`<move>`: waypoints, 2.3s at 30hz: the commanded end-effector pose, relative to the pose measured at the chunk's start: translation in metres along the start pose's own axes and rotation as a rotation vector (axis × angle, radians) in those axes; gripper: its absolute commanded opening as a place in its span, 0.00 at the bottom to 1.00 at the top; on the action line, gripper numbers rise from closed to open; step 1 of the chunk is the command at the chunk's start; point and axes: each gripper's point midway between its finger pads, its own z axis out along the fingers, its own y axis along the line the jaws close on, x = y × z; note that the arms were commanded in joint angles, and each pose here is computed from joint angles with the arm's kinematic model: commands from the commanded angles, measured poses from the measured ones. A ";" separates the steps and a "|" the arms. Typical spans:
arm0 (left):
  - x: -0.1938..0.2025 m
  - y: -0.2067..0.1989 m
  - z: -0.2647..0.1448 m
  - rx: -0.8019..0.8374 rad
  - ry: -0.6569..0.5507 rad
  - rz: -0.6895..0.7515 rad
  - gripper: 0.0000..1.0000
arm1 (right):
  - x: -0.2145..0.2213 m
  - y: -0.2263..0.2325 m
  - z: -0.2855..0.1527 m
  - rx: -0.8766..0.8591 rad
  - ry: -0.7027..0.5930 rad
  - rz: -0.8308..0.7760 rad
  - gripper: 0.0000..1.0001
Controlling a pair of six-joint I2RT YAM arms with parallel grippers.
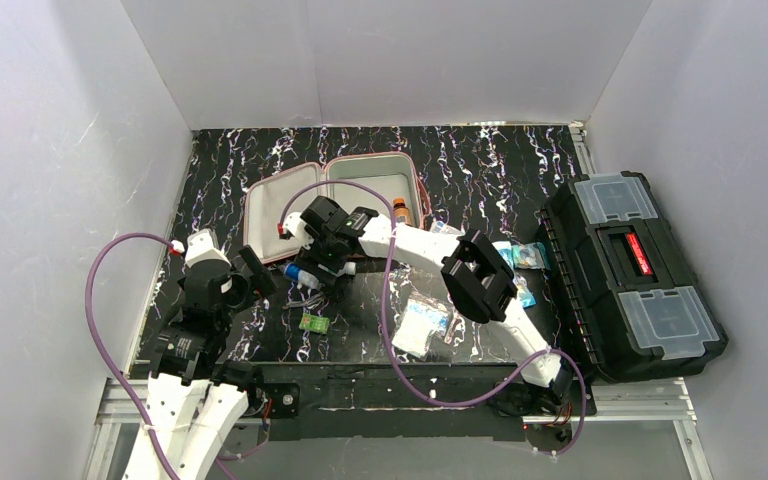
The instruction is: Organize the medicine kit
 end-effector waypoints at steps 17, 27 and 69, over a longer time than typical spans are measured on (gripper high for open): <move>0.000 -0.001 0.000 0.007 0.002 0.009 1.00 | 0.000 -0.023 -0.027 0.116 -0.047 -0.001 0.08; 0.000 -0.002 0.000 0.012 0.005 0.009 0.99 | -0.003 -0.008 -0.072 0.105 -0.087 0.052 0.06; 0.000 -0.004 -0.001 0.024 0.003 0.010 0.99 | -0.064 -0.195 -0.131 0.592 -0.388 0.699 0.12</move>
